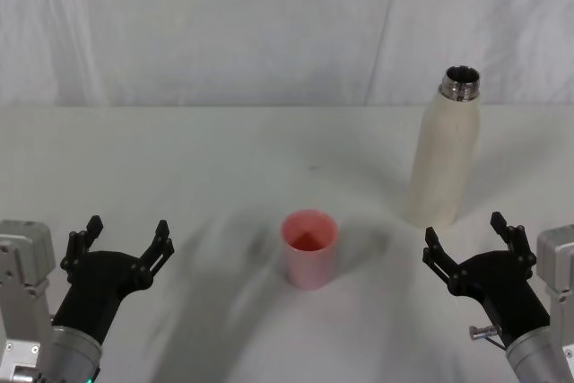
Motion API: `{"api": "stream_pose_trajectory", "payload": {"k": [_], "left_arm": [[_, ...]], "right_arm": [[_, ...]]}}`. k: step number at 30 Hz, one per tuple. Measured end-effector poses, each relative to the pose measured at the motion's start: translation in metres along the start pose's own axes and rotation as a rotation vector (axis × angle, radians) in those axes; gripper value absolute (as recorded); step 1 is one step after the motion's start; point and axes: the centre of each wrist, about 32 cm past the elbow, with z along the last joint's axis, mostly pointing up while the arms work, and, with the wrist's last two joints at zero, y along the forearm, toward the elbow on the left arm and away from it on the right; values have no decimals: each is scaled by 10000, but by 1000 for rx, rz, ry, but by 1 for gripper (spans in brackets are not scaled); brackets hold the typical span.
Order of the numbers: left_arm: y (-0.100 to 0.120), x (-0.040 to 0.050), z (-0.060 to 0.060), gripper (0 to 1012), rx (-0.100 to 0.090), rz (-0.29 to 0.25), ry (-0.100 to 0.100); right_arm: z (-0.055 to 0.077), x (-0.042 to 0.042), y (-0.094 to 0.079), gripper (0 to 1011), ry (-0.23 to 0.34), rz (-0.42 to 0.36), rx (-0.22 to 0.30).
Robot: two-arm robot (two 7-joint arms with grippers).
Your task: Grasp the thermos with one hand and pour water into the cup lid.
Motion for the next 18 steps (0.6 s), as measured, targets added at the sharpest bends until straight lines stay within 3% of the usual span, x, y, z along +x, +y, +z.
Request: {"api": "stream_pose_trajectory", "payload": {"k": [18], "left_arm": [[0,0,0,1001,0,0,0]], "right_arm": [[0,0,0,1000,0,0,0]]}}
